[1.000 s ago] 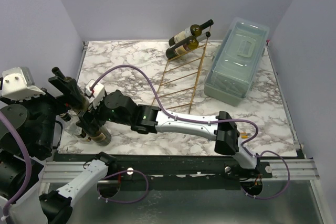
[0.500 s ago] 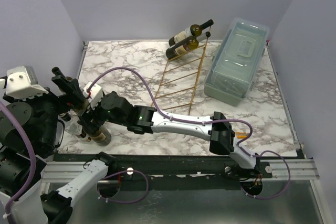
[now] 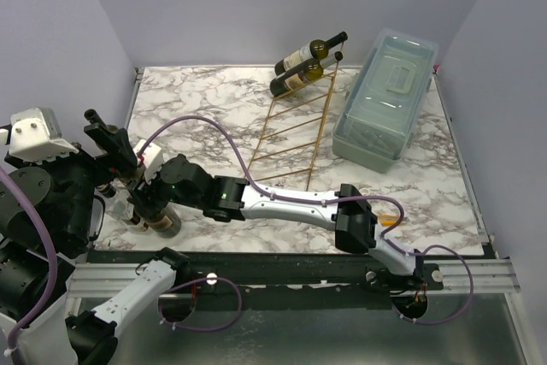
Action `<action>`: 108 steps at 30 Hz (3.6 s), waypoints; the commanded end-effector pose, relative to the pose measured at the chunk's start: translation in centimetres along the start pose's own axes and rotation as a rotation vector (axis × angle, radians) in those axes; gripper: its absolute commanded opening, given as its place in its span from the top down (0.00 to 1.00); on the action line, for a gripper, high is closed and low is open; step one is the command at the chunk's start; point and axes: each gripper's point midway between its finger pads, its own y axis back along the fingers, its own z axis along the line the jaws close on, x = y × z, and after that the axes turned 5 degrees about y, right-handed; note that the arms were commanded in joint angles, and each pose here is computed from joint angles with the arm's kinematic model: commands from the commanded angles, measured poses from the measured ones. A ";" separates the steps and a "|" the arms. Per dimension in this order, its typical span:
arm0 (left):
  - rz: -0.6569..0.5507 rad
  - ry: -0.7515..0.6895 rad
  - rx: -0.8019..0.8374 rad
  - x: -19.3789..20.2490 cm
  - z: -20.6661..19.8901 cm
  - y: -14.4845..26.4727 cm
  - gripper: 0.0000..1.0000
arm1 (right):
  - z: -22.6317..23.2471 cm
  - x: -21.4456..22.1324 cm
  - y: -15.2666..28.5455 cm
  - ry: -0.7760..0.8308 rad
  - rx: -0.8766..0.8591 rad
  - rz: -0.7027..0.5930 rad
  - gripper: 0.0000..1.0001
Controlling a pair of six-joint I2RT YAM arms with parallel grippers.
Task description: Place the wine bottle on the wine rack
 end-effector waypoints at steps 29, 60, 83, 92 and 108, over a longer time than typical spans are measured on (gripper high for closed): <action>-0.007 0.040 0.004 0.0 -0.1 0.0 0.03 | -14.4 -14.2 8.5 -0.290 0.288 -0.441 0.99; 0.042 0.047 0.027 1.3 -2.0 -1.9 0.03 | -43.3 -14.1 26.7 -0.234 1.124 -0.738 0.99; 0.049 0.041 0.032 1.5 -2.5 -2.5 0.03 | -48.3 -8.3 27.7 -0.287 1.211 -0.654 0.99; 0.057 0.048 0.041 1.7 -2.6 -2.5 0.03 | -48.5 -6.8 27.0 -0.297 1.215 -0.615 0.99; 0.069 0.059 0.051 2.0 -3.0 -2.6 0.03 | -49.2 -3.9 26.6 -0.330 1.254 -0.565 0.99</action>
